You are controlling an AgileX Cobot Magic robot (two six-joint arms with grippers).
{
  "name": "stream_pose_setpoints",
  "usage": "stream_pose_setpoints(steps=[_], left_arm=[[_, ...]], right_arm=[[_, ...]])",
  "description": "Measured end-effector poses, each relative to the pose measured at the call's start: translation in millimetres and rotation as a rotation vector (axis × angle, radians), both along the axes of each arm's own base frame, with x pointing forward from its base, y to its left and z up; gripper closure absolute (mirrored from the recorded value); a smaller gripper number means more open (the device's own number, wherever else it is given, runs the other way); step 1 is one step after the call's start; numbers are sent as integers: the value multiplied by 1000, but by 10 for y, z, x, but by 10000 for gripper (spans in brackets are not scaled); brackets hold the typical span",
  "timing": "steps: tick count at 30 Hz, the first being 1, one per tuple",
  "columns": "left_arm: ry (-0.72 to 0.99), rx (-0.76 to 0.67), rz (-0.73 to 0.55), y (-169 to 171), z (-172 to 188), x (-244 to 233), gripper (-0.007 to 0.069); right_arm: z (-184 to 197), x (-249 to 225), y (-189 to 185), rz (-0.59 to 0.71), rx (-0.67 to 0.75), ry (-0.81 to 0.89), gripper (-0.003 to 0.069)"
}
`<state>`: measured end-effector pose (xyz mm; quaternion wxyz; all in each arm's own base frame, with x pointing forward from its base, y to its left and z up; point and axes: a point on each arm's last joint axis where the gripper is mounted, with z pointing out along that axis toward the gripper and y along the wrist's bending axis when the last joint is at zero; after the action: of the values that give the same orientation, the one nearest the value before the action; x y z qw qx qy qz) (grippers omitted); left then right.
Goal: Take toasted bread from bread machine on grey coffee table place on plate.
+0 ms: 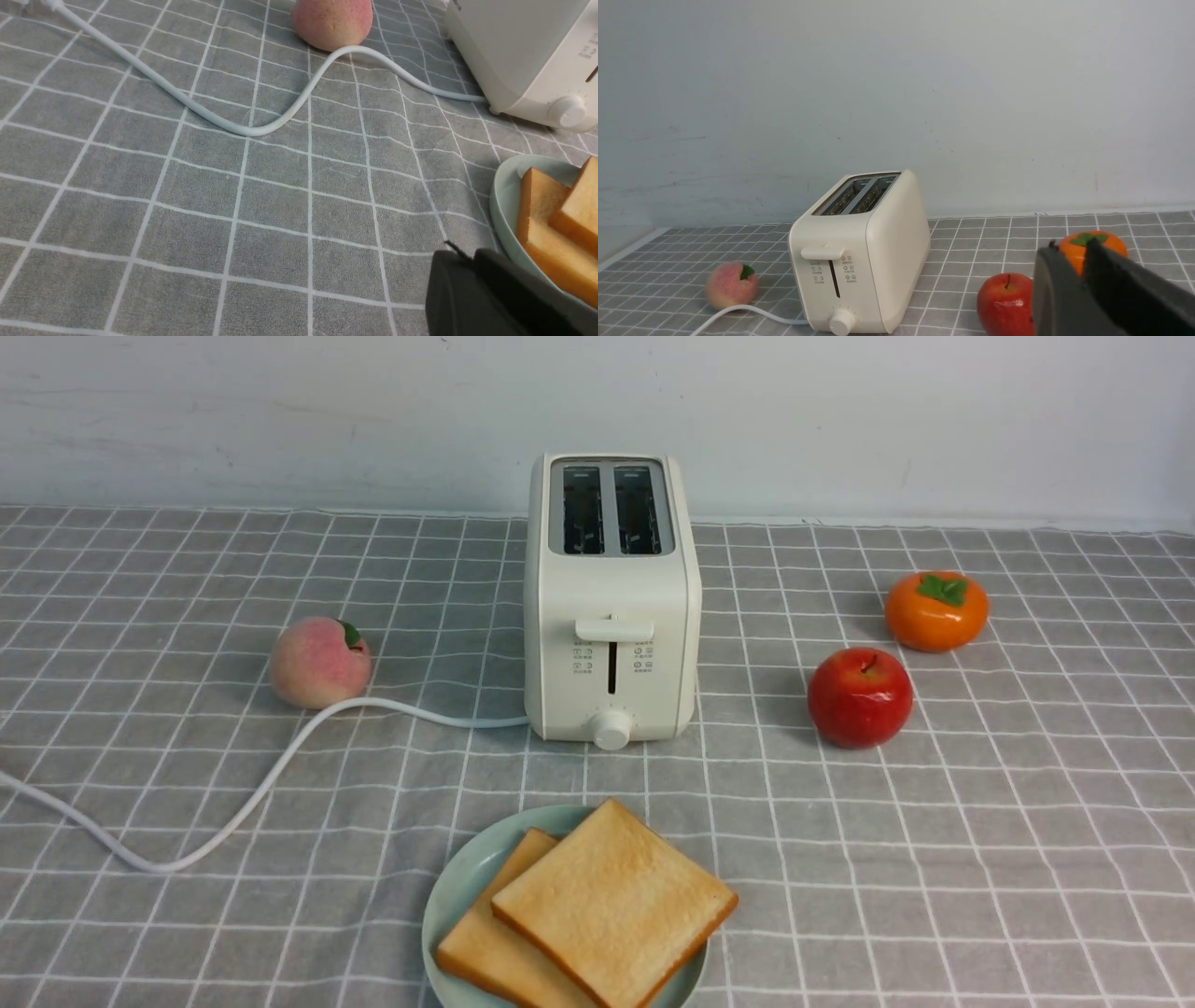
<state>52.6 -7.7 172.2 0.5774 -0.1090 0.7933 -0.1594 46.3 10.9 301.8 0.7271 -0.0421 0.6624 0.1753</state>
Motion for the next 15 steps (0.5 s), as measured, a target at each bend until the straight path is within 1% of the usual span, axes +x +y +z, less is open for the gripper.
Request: stream_pose_setpoints(steps=[7,12,15], left_arm=[[0,0,0,0,0,0,587],[0,0,0,0,0,0,583],[0,0,0,0,0,0,578]], right_arm=[[17,-5,7,9,5,-18,559],[140,-47,50,72,56,-146,552],[143,-49,53,73,46,-154,550]])
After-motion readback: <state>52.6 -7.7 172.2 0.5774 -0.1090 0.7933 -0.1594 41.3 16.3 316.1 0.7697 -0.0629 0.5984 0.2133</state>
